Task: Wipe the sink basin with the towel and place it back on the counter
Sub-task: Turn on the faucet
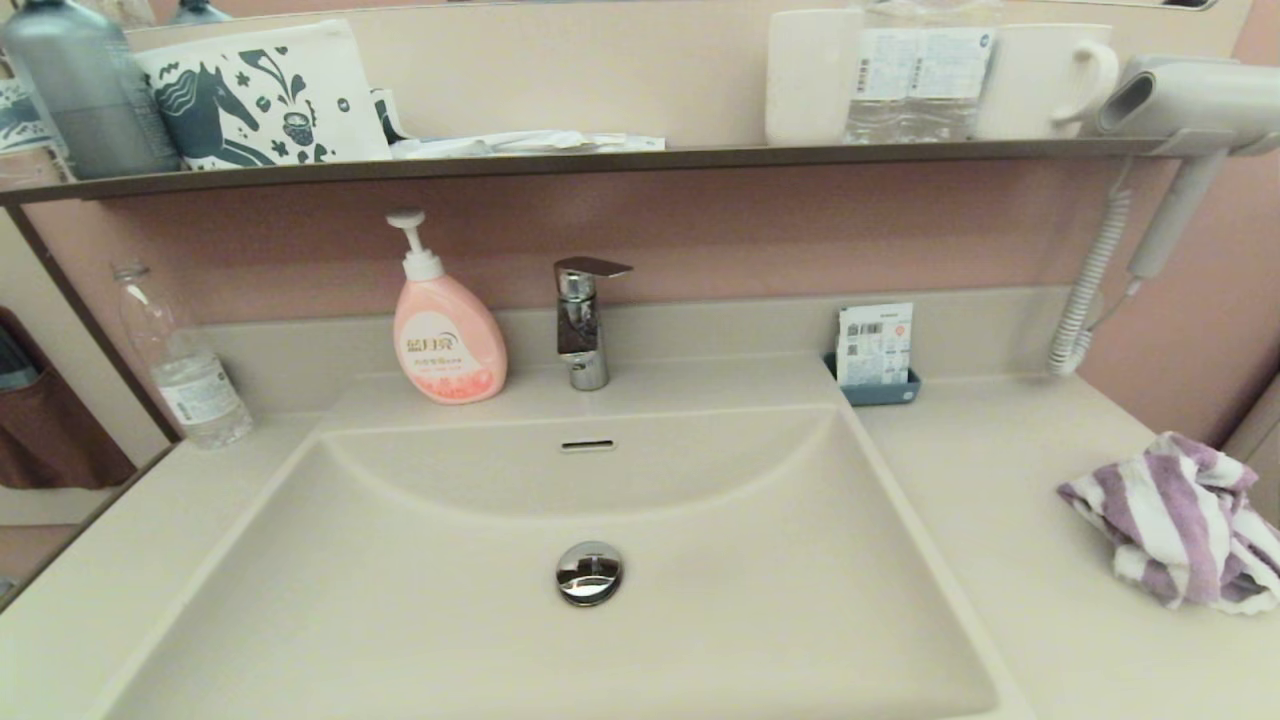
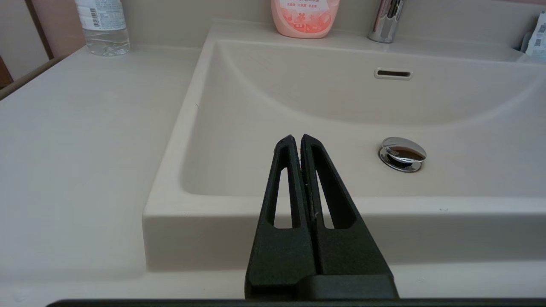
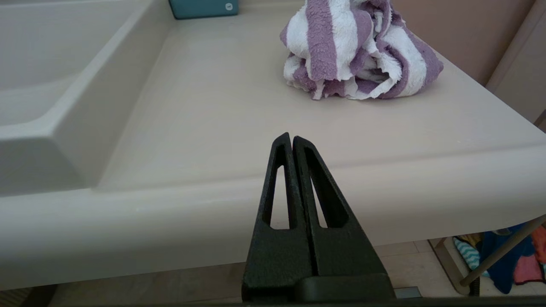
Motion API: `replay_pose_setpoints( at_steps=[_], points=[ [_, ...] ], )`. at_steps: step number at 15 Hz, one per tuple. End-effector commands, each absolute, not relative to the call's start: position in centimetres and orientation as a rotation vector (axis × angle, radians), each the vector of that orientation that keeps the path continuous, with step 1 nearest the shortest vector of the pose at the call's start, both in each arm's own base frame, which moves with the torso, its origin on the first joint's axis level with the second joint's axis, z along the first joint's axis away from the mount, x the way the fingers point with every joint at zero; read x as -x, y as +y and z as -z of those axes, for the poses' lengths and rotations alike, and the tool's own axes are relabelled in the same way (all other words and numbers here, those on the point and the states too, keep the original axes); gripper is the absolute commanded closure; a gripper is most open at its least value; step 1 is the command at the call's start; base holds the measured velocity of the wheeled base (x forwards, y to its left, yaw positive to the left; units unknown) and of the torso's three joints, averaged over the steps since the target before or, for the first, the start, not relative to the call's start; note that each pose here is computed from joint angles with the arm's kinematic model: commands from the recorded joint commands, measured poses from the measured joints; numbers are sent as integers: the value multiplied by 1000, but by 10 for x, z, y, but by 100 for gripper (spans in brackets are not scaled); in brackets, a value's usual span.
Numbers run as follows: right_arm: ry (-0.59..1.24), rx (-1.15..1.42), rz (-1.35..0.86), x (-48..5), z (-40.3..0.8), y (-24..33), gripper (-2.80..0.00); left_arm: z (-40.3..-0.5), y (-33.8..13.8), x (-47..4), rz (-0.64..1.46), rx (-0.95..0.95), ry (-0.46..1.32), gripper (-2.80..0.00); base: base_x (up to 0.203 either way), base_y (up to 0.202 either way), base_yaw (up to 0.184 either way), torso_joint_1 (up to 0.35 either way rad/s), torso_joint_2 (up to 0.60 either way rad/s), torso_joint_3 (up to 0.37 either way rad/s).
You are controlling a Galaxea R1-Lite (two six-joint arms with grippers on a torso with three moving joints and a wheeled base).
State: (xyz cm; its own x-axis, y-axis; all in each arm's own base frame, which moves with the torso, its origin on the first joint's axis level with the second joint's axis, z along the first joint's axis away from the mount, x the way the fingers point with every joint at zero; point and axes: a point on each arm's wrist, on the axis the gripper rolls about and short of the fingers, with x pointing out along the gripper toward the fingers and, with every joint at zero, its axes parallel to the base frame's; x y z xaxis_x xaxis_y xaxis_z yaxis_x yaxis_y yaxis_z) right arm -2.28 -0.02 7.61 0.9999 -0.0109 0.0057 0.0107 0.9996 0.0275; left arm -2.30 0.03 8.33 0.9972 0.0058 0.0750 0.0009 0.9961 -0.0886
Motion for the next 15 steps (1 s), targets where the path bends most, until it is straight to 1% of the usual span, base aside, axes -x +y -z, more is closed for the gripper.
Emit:
replay_pose_setpoints(
  at_steps=[1,15],
  points=[
    [-6,-28,11,23,-76,0,0,-83,0,23,-3,89,-76,0,0,0,0,0,0,0],
    [-6,-28,11,23,-76,0,0,-83,0,23,-3,89,-76,0,0,0,0,0,0,0]
  ],
)
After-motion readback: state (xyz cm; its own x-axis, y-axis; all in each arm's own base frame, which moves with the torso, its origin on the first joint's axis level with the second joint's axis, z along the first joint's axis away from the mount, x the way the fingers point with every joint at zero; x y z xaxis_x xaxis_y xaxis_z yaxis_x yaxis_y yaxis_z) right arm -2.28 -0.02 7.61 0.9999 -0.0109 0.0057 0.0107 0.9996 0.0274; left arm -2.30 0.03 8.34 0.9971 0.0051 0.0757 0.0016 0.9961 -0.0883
